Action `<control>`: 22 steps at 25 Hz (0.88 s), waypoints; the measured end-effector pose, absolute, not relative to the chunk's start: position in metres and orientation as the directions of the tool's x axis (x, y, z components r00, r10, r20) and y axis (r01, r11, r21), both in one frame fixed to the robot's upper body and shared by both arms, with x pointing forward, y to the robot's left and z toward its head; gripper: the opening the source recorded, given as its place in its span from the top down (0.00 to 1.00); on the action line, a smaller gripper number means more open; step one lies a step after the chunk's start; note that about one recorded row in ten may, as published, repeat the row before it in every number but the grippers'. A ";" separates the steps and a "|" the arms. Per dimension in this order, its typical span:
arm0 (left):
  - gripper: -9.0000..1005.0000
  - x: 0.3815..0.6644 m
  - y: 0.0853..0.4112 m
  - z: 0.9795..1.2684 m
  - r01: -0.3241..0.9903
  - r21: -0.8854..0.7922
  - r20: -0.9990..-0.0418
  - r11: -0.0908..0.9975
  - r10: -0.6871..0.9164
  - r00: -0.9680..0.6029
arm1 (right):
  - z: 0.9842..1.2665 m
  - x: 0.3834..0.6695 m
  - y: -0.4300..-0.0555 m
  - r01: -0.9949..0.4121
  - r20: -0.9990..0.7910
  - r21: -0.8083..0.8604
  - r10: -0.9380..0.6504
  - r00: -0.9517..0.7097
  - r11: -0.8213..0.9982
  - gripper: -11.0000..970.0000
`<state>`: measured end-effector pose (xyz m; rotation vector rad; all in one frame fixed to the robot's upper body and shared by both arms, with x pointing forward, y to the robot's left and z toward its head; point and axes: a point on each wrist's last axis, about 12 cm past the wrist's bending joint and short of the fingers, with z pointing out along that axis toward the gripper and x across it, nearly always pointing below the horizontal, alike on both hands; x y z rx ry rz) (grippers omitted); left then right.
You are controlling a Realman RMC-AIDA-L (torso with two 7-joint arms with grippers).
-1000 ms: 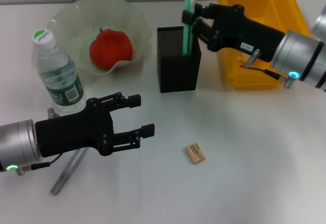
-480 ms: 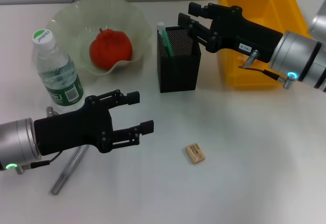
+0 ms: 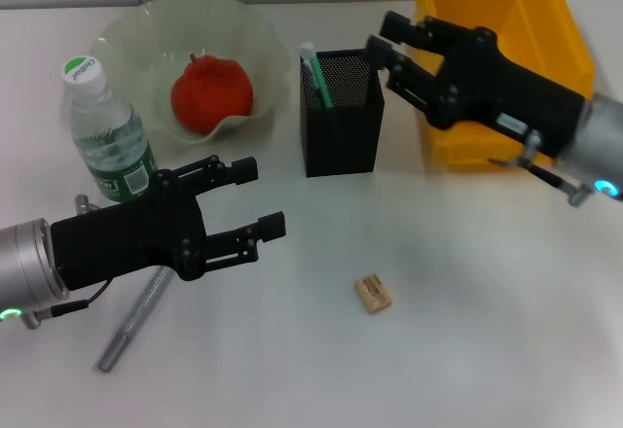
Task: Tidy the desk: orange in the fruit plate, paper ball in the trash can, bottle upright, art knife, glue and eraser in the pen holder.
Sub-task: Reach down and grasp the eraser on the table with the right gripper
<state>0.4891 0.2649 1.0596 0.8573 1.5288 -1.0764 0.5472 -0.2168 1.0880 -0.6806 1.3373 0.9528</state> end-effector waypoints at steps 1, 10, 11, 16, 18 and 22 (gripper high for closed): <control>0.23 0.489 0.265 1.060 0.917 -0.202 -0.977 0.343 -0.008 -0.212 | 1.087 0.537 -0.220 -0.885 -0.982 0.085 0.190 0.004 0.459 0.61; 0.23 0.489 0.271 1.062 0.910 -0.203 -0.978 0.361 -0.022 -0.210 | 1.070 0.503 -0.221 -0.922 -0.982 0.004 0.178 0.070 0.386 0.56; 0.23 0.488 0.277 1.064 0.906 -0.201 -0.978 0.373 -0.034 -0.204 | 1.066 0.498 -0.219 -0.935 -0.986 -0.001 0.153 0.059 0.356 0.55; 0.23 0.483 0.288 1.065 0.896 -0.206 -0.978 0.394 -0.051 -0.202 | 1.056 0.491 -0.219 -0.939 -0.994 0.021 0.111 0.018 0.342 0.52; 0.23 0.482 0.289 1.065 0.895 -0.207 -0.978 0.396 -0.053 -0.203 | 1.055 0.490 -0.220 -0.937 -0.994 0.027 0.110 0.013 0.348 0.49; 0.23 0.479 0.292 1.064 0.894 -0.212 -0.977 0.396 -0.052 -0.208 | 1.052 0.486 -0.224 -0.929 -0.993 0.035 0.116 0.009 0.368 0.41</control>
